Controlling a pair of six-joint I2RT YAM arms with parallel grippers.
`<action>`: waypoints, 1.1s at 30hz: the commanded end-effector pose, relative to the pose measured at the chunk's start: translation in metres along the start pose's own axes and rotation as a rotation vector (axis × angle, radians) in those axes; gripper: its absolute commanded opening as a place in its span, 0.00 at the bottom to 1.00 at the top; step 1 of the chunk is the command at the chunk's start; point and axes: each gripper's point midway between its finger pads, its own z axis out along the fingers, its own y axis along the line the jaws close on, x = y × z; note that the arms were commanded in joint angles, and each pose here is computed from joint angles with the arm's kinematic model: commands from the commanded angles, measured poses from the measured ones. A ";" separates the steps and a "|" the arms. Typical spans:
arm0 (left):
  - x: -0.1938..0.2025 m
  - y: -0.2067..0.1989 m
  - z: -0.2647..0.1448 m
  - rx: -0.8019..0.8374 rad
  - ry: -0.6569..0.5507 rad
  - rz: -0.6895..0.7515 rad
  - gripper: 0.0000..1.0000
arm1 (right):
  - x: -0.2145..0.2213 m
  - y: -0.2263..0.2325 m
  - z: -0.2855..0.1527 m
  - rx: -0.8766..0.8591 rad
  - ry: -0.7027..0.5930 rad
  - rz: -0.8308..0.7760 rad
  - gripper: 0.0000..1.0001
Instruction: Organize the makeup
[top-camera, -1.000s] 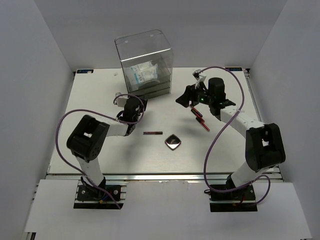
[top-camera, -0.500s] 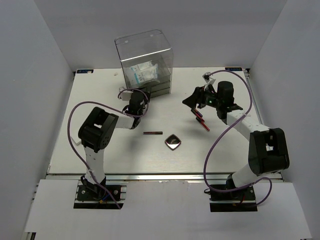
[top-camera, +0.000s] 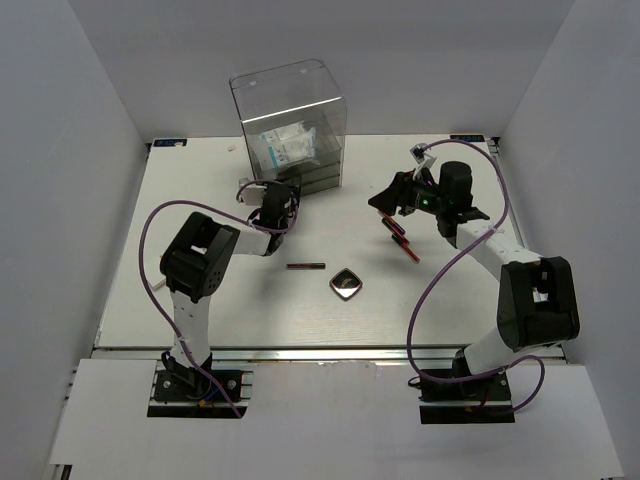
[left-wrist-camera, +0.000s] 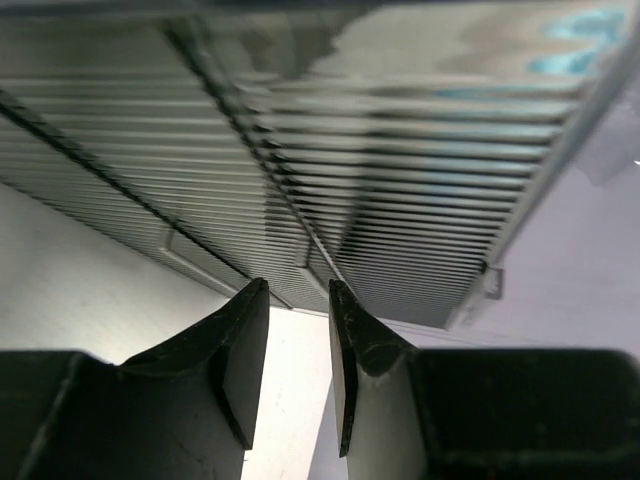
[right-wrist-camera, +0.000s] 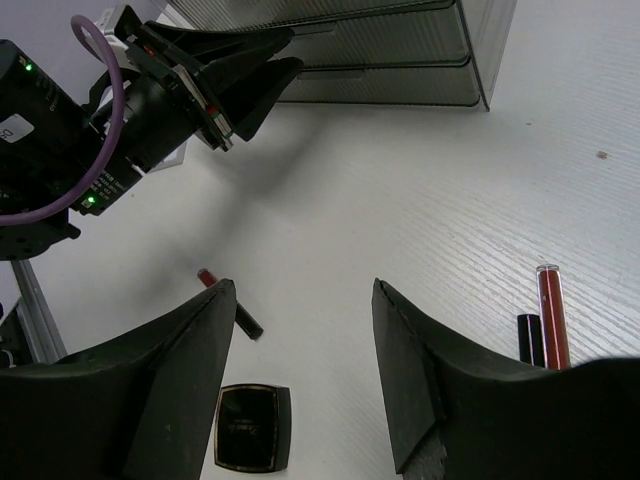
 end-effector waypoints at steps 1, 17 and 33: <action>-0.006 -0.004 0.000 -0.019 -0.026 -0.003 0.41 | -0.021 0.011 -0.004 -0.036 -0.057 -0.037 0.62; -0.005 0.009 0.018 -0.051 -0.067 -0.009 0.35 | -0.020 0.008 -0.008 -0.037 -0.062 -0.032 0.62; 0.002 0.021 0.000 -0.058 -0.020 -0.008 0.00 | -0.016 0.005 -0.012 -0.035 -0.058 -0.015 0.62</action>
